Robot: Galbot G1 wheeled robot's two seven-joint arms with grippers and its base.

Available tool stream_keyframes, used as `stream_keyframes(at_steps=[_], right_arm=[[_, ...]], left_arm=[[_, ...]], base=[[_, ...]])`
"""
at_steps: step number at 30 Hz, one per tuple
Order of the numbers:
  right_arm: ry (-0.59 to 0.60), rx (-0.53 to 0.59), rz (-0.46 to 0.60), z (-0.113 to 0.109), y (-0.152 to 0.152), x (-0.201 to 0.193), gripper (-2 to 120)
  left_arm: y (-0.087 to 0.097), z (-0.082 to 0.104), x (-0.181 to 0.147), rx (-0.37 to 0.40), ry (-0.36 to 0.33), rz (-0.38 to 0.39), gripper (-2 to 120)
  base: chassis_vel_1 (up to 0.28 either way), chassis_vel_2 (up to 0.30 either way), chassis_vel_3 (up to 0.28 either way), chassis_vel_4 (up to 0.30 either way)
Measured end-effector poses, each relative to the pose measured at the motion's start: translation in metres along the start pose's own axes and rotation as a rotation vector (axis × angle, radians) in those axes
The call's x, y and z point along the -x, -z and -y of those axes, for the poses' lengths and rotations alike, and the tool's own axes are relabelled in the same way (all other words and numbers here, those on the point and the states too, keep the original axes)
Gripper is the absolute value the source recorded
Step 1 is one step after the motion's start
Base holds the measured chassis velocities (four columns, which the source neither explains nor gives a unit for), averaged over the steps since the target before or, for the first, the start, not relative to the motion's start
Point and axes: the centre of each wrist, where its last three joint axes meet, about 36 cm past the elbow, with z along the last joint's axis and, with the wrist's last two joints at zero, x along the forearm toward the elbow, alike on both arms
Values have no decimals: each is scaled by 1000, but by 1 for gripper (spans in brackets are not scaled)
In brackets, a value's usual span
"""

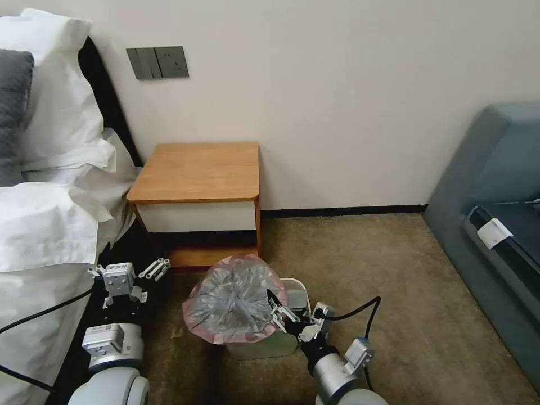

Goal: Pick up the garbage bag from the table and place it over the trash can.

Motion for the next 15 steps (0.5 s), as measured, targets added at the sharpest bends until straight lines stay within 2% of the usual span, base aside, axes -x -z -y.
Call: stream_keyframes(at_steps=[8,15], right_arm=[[42,-78,14,-24,16,-3,100],[72,-109,-14,-33,17,2,100]], left_arm=[[-1,-3,-1,-7,8,1,100],[-2,-7,-3,-7,15,5,100]], base=[[0,0,0,0],[0,0,0,0]])
